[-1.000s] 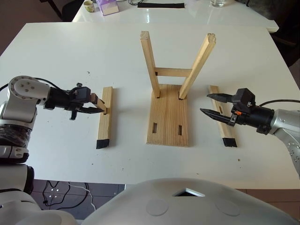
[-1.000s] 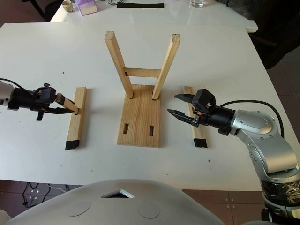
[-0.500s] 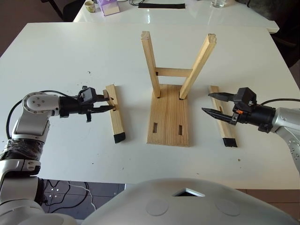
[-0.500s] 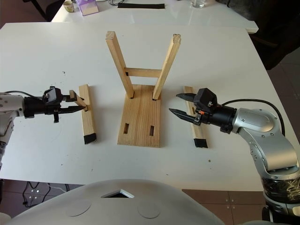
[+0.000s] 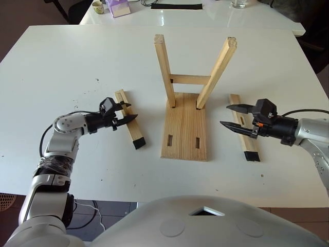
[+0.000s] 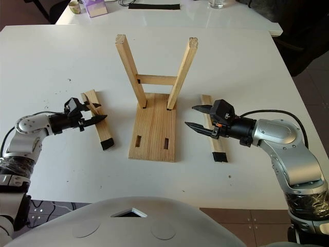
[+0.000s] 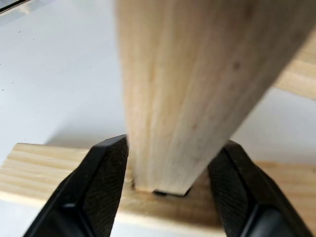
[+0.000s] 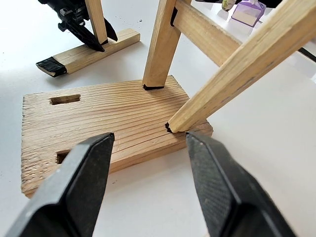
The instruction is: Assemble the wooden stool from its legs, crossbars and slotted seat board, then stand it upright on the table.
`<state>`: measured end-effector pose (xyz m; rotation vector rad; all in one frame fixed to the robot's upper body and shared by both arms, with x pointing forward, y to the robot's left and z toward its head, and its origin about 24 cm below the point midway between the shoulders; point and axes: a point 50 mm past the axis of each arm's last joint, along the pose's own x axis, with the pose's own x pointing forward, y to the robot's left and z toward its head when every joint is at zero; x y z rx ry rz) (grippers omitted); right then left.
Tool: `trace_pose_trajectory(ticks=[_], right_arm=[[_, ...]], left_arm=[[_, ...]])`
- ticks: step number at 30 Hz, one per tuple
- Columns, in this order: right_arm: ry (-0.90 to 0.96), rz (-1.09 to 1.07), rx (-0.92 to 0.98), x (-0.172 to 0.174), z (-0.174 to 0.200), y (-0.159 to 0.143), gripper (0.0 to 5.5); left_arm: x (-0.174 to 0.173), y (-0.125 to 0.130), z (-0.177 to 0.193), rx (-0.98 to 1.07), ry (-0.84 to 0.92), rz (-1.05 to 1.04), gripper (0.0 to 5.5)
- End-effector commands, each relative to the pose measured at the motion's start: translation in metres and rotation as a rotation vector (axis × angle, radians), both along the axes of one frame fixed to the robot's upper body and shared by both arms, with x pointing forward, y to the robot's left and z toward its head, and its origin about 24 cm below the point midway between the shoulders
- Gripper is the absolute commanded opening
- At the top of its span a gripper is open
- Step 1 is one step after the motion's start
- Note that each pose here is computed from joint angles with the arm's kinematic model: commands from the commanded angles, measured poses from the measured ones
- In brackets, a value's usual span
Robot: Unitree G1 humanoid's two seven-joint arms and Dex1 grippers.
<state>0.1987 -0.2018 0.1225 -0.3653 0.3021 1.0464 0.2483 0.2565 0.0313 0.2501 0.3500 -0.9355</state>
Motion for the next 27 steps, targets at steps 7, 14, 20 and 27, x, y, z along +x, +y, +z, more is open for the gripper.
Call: trace_pose_trajectory(ticks=[7,14,20,27], right_arm=[[-0.022,0.011,-0.025,0.002,0.005,-0.004,2.65],[-0.024,0.007,-0.018,0.002,0.005,-0.004,2.65],[-0.022,0.011,-0.017,0.001,0.006,-0.004,2.65],[-0.016,0.010,-0.012,0.000,0.005,-0.003,2.65]], left_arm=[[-0.032,0.017,0.016,-0.117,0.052,0.058,2.66],[-0.025,0.005,0.052,-0.193,-0.042,0.048,2.66],[-0.029,-0.004,0.071,-0.229,-0.077,0.021,2.66],[-0.024,-0.005,0.096,-0.256,-0.137,0.022,2.66]])
